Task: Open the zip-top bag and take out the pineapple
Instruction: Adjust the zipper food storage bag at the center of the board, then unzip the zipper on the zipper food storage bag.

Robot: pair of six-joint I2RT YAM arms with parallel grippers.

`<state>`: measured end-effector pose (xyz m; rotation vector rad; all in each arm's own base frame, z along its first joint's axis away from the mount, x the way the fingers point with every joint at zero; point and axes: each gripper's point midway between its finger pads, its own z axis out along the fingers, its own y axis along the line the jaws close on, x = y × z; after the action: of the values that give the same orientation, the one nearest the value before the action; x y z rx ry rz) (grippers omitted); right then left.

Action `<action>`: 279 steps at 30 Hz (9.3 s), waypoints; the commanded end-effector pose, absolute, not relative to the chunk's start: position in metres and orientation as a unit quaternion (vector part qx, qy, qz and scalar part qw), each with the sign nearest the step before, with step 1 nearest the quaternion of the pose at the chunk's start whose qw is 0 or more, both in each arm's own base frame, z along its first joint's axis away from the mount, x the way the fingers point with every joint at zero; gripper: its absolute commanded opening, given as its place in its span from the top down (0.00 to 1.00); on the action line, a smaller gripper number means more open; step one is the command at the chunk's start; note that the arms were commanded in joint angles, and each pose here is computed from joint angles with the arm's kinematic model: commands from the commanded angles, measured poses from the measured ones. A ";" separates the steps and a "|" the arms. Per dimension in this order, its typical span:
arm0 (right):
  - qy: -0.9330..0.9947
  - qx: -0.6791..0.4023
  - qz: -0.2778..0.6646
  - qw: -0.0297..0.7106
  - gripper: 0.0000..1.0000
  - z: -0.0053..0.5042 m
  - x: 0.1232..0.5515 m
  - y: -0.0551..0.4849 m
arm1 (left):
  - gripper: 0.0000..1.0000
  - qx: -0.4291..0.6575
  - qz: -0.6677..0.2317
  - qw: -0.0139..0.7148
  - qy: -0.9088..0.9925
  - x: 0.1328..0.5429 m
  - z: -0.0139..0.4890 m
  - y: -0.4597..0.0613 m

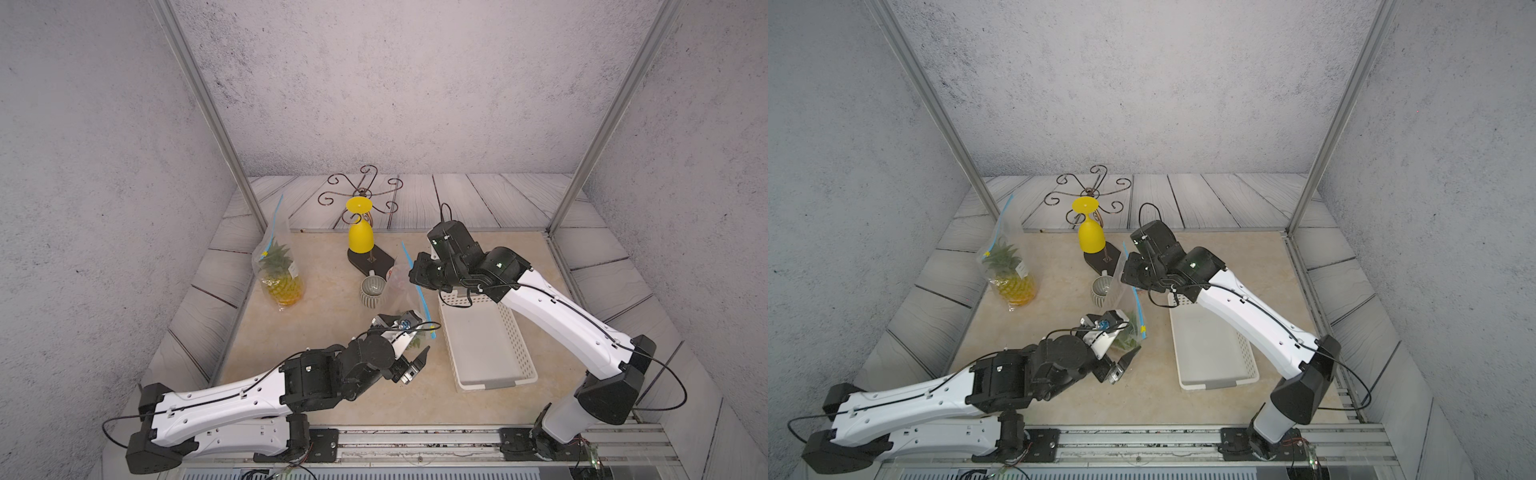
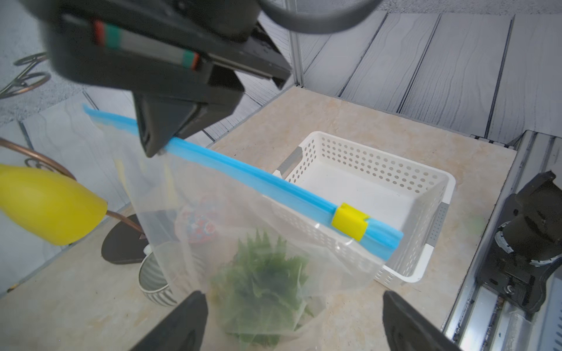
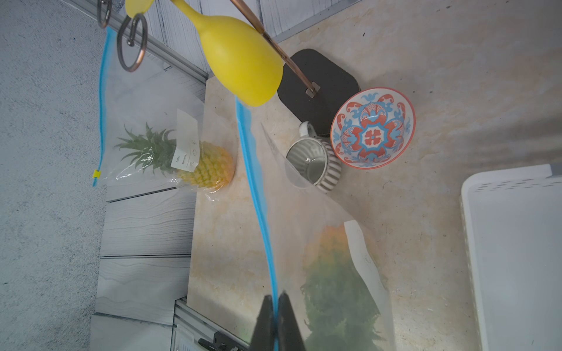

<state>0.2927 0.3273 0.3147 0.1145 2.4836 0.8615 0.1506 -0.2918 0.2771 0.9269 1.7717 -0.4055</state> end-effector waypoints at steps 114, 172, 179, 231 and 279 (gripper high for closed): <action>0.673 -0.544 0.280 0.416 1.00 0.315 0.224 0.386 | 0.53 -0.451 -0.453 0.221 0.737 0.175 0.319 -0.124; 0.524 -0.632 0.306 0.482 0.57 0.341 0.169 0.406 | 1.00 -0.614 -0.367 0.074 0.695 0.201 0.308 -0.137; 0.491 -0.666 0.290 0.480 0.60 0.338 0.174 0.430 | 1.00 -0.615 -0.378 0.067 0.689 0.196 0.303 -0.136; 0.537 -0.674 0.197 0.468 0.96 0.306 0.190 0.391 | 1.00 -0.609 -0.391 0.117 0.680 0.201 0.319 -0.116; 0.675 -0.586 0.132 0.429 0.94 0.280 0.197 0.232 | 1.00 -0.593 -0.390 0.134 0.691 0.210 0.322 -0.116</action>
<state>0.1962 0.2511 0.2921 -1.4830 1.5937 0.3921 0.2061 -0.1299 0.3137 -1.7302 2.0726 -1.1584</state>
